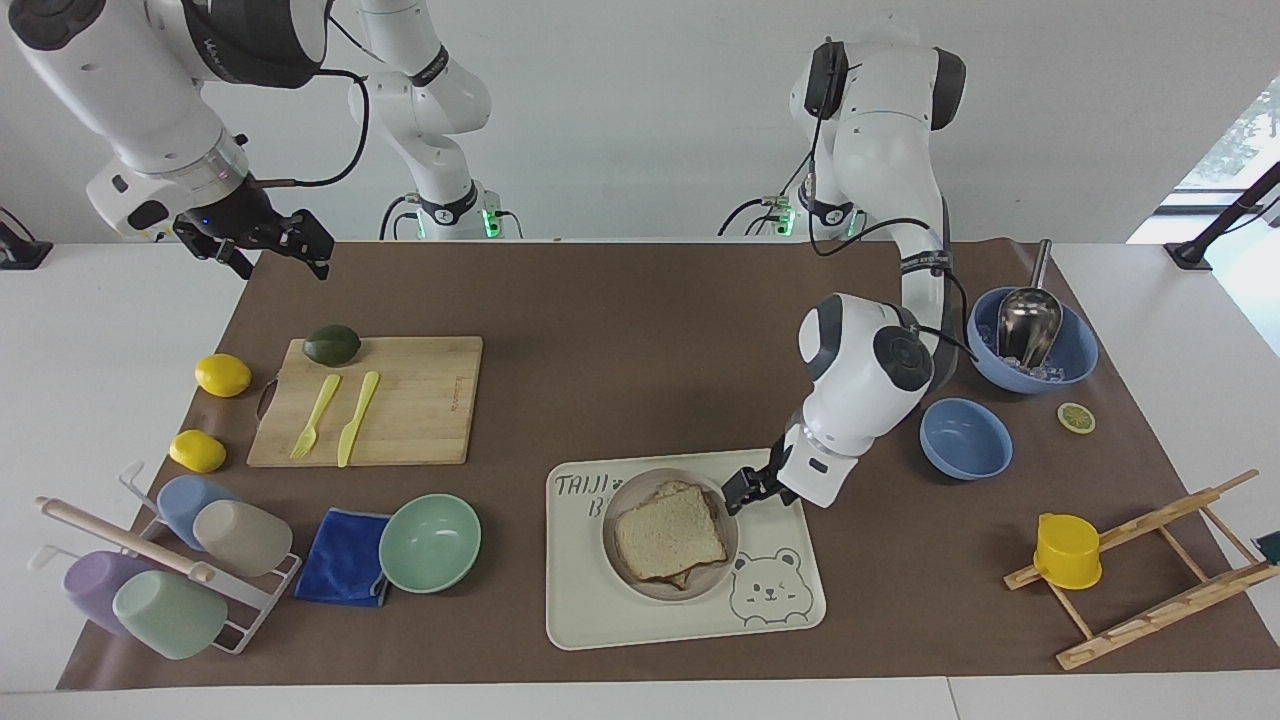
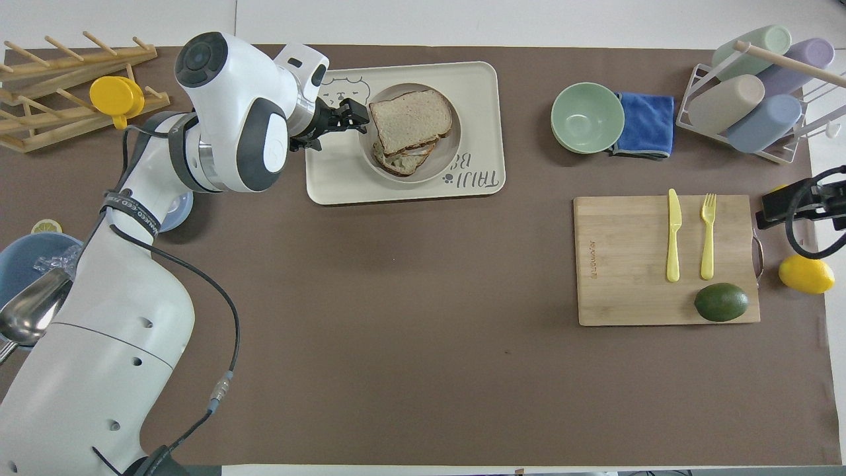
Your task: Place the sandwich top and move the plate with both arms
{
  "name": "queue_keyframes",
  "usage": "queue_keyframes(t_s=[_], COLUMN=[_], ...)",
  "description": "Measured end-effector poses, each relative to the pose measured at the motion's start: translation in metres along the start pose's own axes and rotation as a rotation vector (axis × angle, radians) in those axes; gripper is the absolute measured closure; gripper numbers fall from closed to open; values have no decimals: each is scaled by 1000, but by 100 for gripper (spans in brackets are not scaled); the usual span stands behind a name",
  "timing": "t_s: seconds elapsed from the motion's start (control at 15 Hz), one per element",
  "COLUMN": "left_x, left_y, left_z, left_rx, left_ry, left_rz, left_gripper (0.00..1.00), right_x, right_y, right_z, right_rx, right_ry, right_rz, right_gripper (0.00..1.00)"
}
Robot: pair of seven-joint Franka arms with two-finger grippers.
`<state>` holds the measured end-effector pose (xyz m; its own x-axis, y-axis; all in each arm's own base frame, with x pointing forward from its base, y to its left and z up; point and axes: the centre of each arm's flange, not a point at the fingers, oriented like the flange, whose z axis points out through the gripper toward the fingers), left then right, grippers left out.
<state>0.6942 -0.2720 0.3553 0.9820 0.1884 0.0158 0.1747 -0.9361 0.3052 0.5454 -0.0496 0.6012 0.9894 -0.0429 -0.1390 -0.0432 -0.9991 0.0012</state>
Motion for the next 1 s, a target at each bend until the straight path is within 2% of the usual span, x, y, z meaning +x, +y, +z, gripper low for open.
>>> queue_keyframes(t_s=[0.33, 0.67, 0.87, 1.0], left_x=[18, 22, 11, 1], left_y=[-37, -96, -114, -122], left_z=[-73, -176, -222, -251], left_rx=[12, 89, 168, 185], left_ry=[14, 25, 35, 27], left_rz=[-44, -94, -76, -53], left_gripper=[0, 0, 0, 0], right_x=[0, 0, 0, 0], right_y=[0, 0, 0, 0], right_z=[0, 0, 0, 0], right_rx=[0, 0, 0, 0], right_ry=[0, 0, 0, 0], right_rz=[0, 0, 0, 0], right_gripper=[0, 0, 0, 0])
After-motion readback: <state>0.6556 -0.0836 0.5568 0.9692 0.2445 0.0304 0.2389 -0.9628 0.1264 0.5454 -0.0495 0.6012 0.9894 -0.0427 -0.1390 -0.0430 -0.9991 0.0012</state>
